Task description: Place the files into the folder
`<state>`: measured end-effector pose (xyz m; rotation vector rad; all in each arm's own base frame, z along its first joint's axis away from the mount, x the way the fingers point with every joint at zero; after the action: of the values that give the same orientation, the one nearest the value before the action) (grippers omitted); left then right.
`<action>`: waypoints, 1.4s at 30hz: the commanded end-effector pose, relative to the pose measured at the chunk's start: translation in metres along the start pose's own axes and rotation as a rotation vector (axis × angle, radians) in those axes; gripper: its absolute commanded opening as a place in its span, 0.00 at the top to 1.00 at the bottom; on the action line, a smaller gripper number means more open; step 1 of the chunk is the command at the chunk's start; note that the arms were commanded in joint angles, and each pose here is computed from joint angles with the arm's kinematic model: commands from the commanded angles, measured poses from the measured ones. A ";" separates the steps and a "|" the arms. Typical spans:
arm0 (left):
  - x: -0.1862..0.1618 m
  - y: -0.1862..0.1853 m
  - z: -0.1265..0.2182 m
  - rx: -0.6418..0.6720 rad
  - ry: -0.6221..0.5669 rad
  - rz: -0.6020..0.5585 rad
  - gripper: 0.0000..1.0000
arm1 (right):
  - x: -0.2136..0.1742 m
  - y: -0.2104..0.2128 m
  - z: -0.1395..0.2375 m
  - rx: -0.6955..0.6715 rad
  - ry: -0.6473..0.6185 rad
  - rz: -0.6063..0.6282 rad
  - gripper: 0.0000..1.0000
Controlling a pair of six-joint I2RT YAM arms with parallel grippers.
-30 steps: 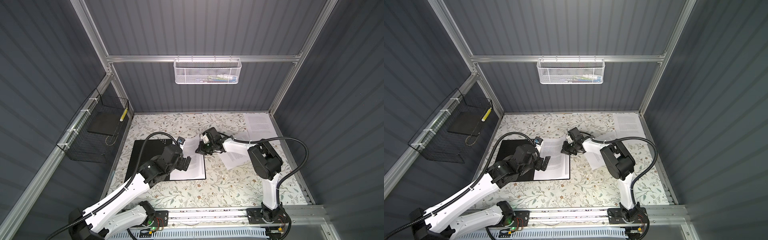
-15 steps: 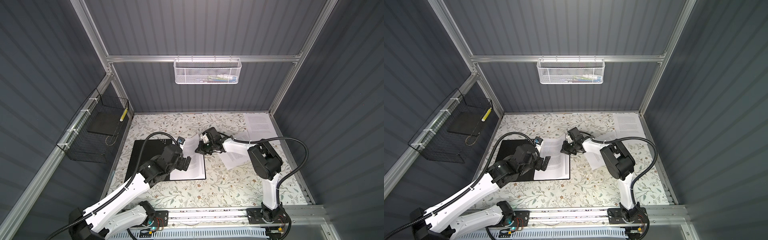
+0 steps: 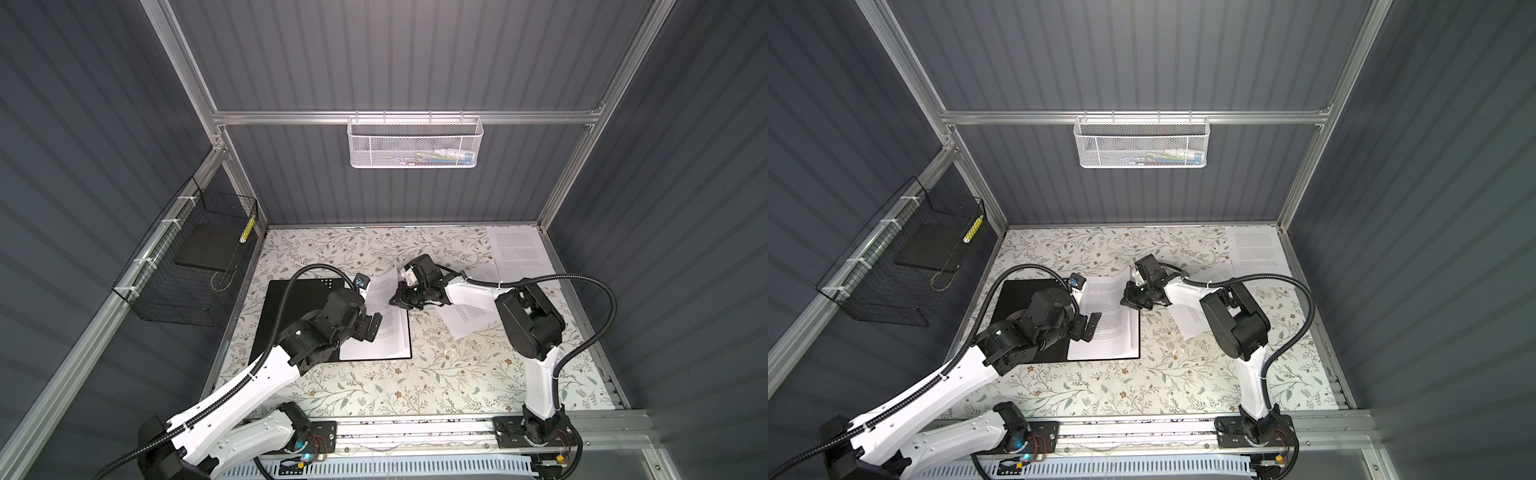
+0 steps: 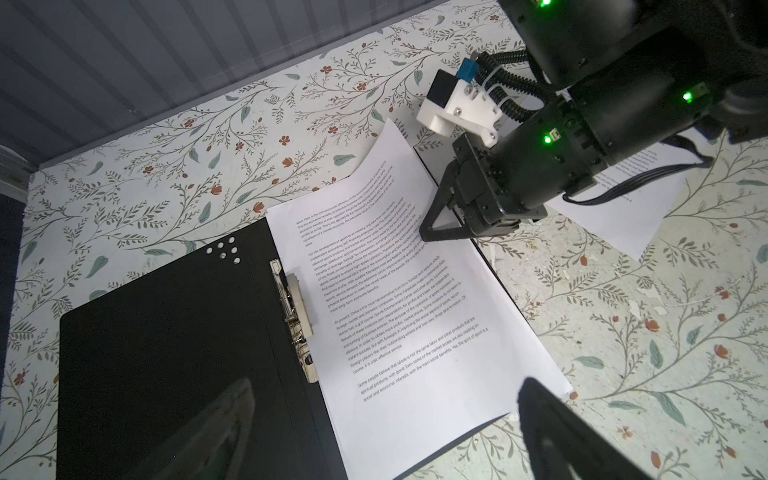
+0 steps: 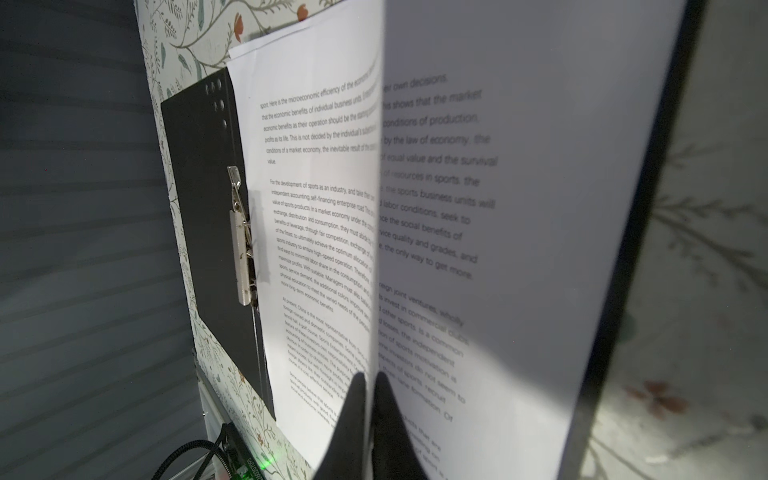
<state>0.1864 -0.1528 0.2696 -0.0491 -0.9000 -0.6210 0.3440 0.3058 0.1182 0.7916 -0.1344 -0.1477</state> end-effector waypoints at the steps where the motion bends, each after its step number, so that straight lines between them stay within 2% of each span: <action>1: 0.005 0.001 0.002 -0.012 0.000 0.012 0.00 | -0.005 -0.002 -0.005 -0.003 0.015 -0.004 0.87; 5: 0.006 0.001 0.003 -0.014 -0.001 0.013 0.00 | -0.005 -0.003 -0.004 -0.007 0.014 -0.009 0.81; 14: 0.006 0.001 0.002 -0.016 0.001 0.013 0.00 | -0.007 -0.004 -0.004 -0.026 0.012 -0.018 0.74; 22: 0.006 0.002 0.002 -0.016 0.002 0.014 0.00 | -0.004 -0.009 0.018 -0.164 -0.087 0.009 0.43; 26: 0.006 0.002 0.002 -0.015 0.003 0.015 0.00 | -0.005 -0.009 0.051 -0.289 -0.196 0.064 0.06; 27: 0.006 0.002 0.002 -0.016 0.000 0.017 0.00 | -0.006 -0.011 0.062 -0.311 -0.223 0.079 0.01; 30: 0.006 0.002 0.002 -0.017 -0.002 0.018 0.00 | -0.005 -0.028 0.088 -0.339 -0.266 0.077 0.01; 35: 0.007 0.001 0.002 -0.038 -0.006 0.018 0.00 | 0.002 -0.086 0.117 -0.339 -0.272 -0.073 0.01; 38: 0.008 0.000 0.000 -0.055 -0.008 0.020 0.00 | 0.004 -0.107 0.125 -0.363 -0.278 -0.111 0.01; 42: 0.009 -0.002 -0.004 -0.073 -0.003 0.017 0.00 | 0.007 -0.114 0.121 -0.366 -0.258 -0.119 0.01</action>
<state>0.1890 -0.1558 0.2646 -0.0855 -0.8659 -0.6345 0.3192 0.1351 0.1229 0.3965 -0.3067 -0.4182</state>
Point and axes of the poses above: each gripper's point midway between its finger pads, its own z axis back along the fingers, its own y axis along the line the jaws close on, x = y × z, the point moved 9 cm from there along z, back along the fingers, and after that the axes turned 9 degrees about -z, right-handed, at the moved point
